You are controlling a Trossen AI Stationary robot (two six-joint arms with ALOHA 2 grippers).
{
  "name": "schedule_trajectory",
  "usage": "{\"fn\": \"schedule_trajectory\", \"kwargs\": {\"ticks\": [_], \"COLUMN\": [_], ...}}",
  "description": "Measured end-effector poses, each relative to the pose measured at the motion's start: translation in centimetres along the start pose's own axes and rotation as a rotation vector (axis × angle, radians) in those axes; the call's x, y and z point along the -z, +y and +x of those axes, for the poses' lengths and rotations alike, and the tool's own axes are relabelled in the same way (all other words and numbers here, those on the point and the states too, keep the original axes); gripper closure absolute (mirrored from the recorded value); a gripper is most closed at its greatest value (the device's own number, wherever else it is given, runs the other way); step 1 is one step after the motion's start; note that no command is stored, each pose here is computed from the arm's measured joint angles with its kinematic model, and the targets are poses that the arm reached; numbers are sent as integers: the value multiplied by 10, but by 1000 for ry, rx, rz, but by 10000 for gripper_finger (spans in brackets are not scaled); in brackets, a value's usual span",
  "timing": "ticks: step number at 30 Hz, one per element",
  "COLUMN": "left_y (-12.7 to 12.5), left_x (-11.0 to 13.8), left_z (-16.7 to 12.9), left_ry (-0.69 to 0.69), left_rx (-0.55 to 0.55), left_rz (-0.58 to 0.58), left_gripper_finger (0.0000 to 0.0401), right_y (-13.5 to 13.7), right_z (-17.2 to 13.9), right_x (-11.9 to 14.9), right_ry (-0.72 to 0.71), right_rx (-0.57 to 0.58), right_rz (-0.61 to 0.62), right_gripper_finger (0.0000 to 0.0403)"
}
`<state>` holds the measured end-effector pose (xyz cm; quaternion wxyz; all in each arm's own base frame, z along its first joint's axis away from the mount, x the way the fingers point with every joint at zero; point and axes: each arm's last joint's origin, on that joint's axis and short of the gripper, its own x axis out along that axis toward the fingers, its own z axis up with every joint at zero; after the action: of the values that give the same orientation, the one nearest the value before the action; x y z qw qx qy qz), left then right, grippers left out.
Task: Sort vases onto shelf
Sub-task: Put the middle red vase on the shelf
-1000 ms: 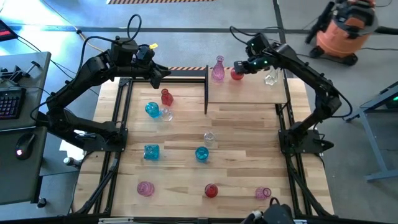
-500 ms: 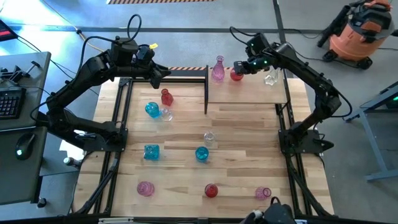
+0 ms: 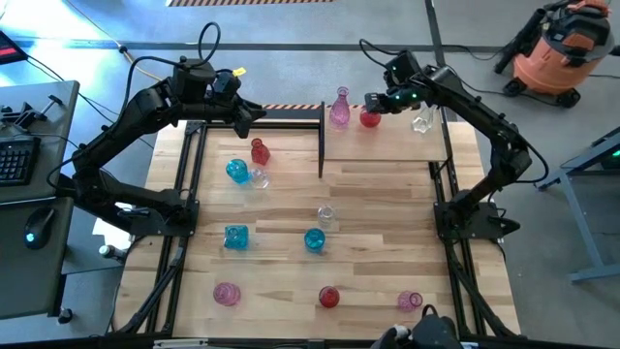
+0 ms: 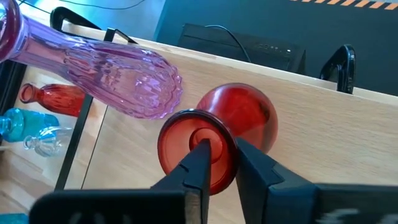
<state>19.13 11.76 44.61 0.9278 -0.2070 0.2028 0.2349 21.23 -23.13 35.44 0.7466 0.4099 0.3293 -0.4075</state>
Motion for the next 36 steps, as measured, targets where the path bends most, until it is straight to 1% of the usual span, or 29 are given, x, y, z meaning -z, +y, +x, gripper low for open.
{"fn": "schedule_trajectory", "kwargs": {"ticks": [9,19,36], "left_y": [0,0,0], "left_x": [0,0,0], "left_z": [0,0,0], "left_ry": [0,0,0], "left_rx": [0,0,0], "left_rz": [0,0,0], "left_gripper_finger": [288,288,288], "right_y": [-1,-1,-2], "right_z": [4,4,4], "right_x": [-3,-3,-6], "right_ry": [-6,-8,-28], "right_rx": [1,-4,-15], "right_rz": [4,7,13], "right_gripper_finger": [352,341,335]}}
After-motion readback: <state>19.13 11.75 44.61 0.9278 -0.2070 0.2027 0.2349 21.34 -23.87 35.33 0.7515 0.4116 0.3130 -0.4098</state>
